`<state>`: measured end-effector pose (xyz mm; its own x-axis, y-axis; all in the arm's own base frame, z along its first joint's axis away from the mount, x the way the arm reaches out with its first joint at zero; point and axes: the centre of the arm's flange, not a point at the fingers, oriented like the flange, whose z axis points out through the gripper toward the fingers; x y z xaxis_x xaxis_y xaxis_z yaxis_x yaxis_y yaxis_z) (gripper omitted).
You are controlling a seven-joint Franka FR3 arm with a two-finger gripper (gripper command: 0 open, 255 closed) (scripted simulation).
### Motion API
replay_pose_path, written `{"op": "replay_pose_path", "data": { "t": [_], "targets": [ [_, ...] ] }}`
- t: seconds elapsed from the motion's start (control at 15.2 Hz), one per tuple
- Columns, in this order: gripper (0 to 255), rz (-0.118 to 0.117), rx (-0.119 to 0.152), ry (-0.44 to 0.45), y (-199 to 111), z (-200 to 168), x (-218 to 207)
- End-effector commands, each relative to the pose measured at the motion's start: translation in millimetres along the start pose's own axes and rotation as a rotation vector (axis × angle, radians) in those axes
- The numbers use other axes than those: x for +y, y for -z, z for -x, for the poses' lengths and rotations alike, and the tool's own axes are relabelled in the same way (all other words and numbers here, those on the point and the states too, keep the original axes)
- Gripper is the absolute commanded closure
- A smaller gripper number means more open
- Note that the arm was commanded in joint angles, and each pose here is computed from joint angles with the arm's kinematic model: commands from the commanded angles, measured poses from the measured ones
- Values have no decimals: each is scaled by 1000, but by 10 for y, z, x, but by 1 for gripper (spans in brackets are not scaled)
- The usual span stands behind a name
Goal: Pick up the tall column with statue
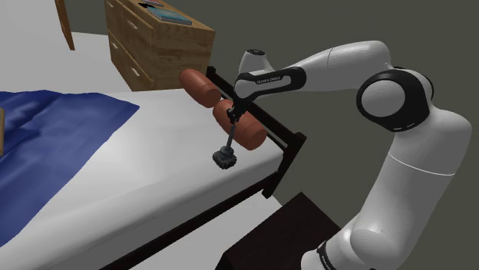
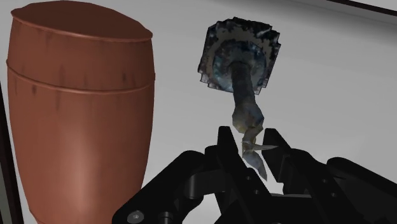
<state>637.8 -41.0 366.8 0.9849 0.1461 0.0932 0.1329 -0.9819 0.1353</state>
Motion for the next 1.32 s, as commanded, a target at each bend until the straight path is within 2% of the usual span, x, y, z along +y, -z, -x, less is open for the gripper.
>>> {"op": "replay_pose_path", "data": {
  "t": [0.0, 0.33, 1.25],
  "targets": [
    [255, 0, -1, 0, -5, 2, 0],
    [255, 0, -1, 0, -8, 6, -6],
    [255, 0, -1, 0, 721, -63, 94]
  ]
}}
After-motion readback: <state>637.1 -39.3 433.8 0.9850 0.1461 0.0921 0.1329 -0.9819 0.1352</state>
